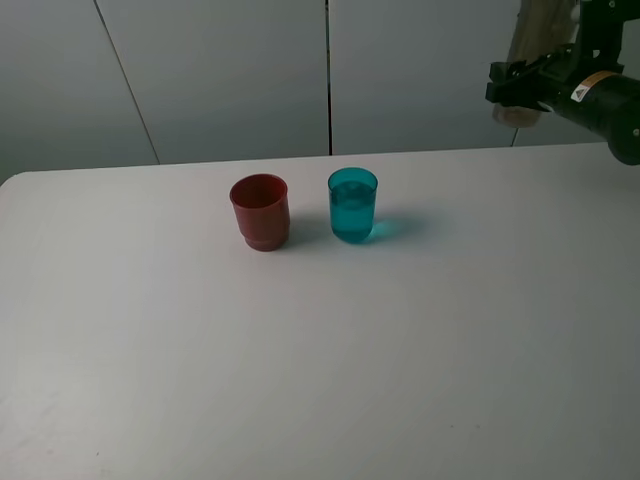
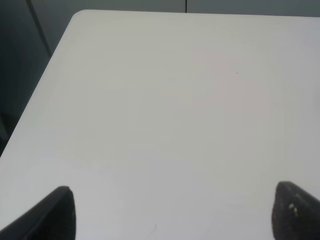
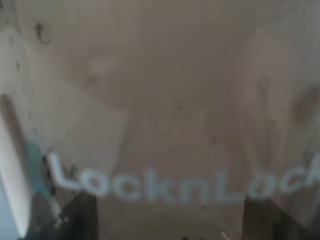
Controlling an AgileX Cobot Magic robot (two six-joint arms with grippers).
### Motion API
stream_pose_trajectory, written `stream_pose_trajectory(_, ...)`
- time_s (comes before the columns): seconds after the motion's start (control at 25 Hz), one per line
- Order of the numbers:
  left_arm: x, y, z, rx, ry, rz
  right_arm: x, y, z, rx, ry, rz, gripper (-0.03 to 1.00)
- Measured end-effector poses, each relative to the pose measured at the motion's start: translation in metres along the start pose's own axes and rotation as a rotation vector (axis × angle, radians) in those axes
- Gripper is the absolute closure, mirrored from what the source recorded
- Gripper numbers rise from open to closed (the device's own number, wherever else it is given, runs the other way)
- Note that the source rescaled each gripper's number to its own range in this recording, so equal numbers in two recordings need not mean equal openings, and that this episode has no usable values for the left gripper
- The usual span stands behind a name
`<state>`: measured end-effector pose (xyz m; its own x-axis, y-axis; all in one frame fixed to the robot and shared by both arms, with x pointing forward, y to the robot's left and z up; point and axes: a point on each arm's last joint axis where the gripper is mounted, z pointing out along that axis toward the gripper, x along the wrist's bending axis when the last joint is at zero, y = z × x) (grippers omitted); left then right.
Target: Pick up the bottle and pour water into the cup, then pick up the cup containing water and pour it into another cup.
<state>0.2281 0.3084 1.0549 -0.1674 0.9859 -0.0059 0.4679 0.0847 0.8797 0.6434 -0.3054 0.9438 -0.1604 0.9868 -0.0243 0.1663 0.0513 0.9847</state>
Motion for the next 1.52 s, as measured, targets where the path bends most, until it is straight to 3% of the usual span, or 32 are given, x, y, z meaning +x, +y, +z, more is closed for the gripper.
stream_pose_trajectory(0.16, 0.000, 0.000, 0.000, 0.000, 0.000, 0.000, -0.011, -0.025, -0.004, 0.033, -0.017, 0.027, 0.96)
stream_pose_trajectory(0.44, 0.000, 0.000, 0.000, 0.000, 0.000, 0.000, -0.009, -0.059, 0.000, -0.028, 0.013, 0.016, 0.96)
stream_pose_trajectory(0.72, 0.000, 0.000, 0.000, 0.000, 0.000, 0.000, -0.009, -0.078, 0.003, -0.060, 0.008, -0.090, 0.96)
stream_pose_trajectory(0.88, 0.000, 0.000, 0.000, 0.000, 0.000, 0.000, -0.014, -0.088, 0.003, -0.049, -0.030, -0.068, 0.96)
stream_pose_trajectory(1.52, 0.000, 0.000, 0.000, 0.000, 0.000, 0.000, -0.013, -0.125, 0.004, -0.015, -0.042, -0.019, 0.96)
